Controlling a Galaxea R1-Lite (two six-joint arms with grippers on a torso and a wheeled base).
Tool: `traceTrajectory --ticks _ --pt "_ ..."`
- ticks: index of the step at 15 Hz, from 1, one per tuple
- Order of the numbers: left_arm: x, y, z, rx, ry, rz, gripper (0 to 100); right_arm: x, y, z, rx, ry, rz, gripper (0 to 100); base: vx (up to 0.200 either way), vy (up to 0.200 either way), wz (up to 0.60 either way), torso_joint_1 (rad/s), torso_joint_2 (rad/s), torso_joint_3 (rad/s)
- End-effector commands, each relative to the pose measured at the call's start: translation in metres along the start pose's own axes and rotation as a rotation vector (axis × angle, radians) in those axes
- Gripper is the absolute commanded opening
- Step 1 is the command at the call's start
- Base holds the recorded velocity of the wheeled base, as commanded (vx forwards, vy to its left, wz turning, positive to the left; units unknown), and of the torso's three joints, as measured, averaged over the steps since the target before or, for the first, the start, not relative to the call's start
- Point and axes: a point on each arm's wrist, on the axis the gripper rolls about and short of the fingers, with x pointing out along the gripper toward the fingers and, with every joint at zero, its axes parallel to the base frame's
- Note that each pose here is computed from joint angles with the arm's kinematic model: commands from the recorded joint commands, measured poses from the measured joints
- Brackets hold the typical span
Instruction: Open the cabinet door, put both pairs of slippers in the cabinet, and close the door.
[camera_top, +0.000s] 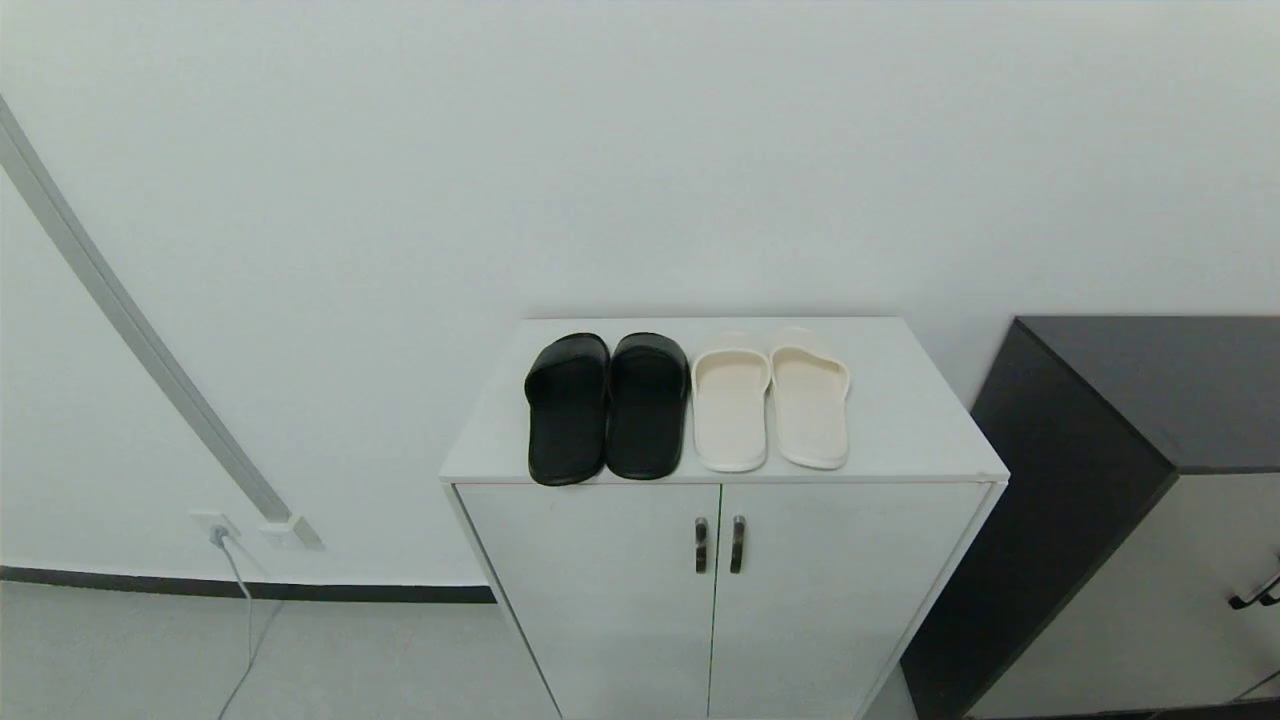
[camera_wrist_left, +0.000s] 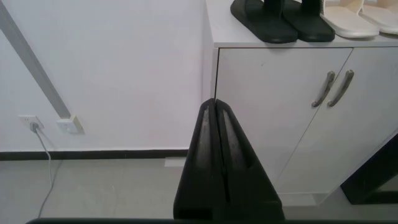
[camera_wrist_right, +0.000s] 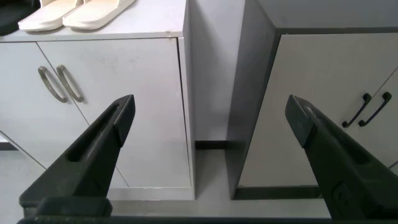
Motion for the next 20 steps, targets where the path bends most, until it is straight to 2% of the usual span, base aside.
traceTrajectory --ticks 1,14,15,16,17,19,20 --pt "0.0 0.0 0.0 0.0 0.001 0.0 0 0.0 0.0 0.0 0.0 0.002 0.0 100 0.0 0.0 0.0 0.0 0.0 0.0" --pt "0.0 0.0 0.0 -0.001 0.001 0.0 0 0.0 0.0 0.001 -0.039 -0.005 0.018 100 0.0 0.0 0.0 0.0 0.0 0.0" --pt "0.0 0.0 0.0 0.002 0.001 -0.001 0 -0.002 0.0 0.012 -0.033 -0.051 0.013 100 0.0 0.0 0.0 0.0 0.0 0.0" --pt "0.0 0.0 0.0 0.002 0.001 -0.001 0 -0.015 -0.001 0.065 0.01 -0.181 0.019 100 0.0 0.0 0.0 0.0 0.0 0.0" --pt "0.0 0.0 0.0 0.002 0.001 0.0 0 -0.011 -0.001 0.082 0.029 -0.107 0.039 100 0.0 0.0 0.0 0.0 0.0 0.0" --pt "0.0 0.0 0.0 0.0 0.001 0.0 0 0.007 0.001 0.075 0.03 0.058 0.135 100 0.0 0.0 0.0 0.0 0.0 0.0" --pt "0.0 0.0 0.0 0.0 0.001 0.0 0 0.012 0.001 0.073 0.033 0.093 0.153 100 0.0 0.0 0.0 0.0 0.0 0.0"
